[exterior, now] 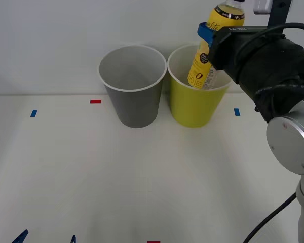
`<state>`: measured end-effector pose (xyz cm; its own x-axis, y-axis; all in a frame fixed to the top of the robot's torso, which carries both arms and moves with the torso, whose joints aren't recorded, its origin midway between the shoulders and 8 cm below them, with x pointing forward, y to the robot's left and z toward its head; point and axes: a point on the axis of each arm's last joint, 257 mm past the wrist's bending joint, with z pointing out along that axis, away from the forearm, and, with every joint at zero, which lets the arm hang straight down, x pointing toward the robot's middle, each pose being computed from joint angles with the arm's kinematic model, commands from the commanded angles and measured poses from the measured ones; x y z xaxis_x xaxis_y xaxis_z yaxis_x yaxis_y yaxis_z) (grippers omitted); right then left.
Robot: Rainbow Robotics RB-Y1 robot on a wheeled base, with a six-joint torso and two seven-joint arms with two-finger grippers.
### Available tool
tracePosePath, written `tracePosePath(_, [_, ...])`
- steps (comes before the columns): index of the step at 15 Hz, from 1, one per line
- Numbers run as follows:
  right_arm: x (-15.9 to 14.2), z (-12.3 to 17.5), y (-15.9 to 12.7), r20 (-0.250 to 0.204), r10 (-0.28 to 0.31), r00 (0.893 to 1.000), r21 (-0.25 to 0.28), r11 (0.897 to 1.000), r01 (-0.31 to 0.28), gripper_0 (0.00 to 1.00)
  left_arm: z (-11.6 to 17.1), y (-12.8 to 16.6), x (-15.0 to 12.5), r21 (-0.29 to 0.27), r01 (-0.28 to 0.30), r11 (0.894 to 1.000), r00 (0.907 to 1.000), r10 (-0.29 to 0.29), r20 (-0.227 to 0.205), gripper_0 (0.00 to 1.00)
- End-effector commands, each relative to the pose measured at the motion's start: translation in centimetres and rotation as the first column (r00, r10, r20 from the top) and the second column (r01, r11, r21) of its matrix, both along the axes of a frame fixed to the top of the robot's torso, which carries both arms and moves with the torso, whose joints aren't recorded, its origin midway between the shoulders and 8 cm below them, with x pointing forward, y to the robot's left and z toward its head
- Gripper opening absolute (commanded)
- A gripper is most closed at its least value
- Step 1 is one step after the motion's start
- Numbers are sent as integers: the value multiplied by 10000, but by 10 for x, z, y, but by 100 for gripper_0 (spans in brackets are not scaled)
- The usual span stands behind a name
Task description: Put cans in the gray bin and PET bottles in the light green bin.
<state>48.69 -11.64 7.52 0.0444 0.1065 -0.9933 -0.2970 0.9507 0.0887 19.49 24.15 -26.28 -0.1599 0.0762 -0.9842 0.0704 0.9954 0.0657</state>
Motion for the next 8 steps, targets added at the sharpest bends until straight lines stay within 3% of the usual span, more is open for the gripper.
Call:
tracePosePath(1, [33,8,-4,-63,-299,9995,-380,9988,297,3,0,0,0,0,0,10000,10000,0,0,100])
tracePosePath(4, [60,9,0,-142,-285,9995,-414,9988,279,3,0,0,0,0,0,10000,10000,0,0,100])
tracePosePath(8, [91,3,0,314,-287,9991,-376,9988,299,3,0,0,0,0,0,10000,10000,0,0,100])
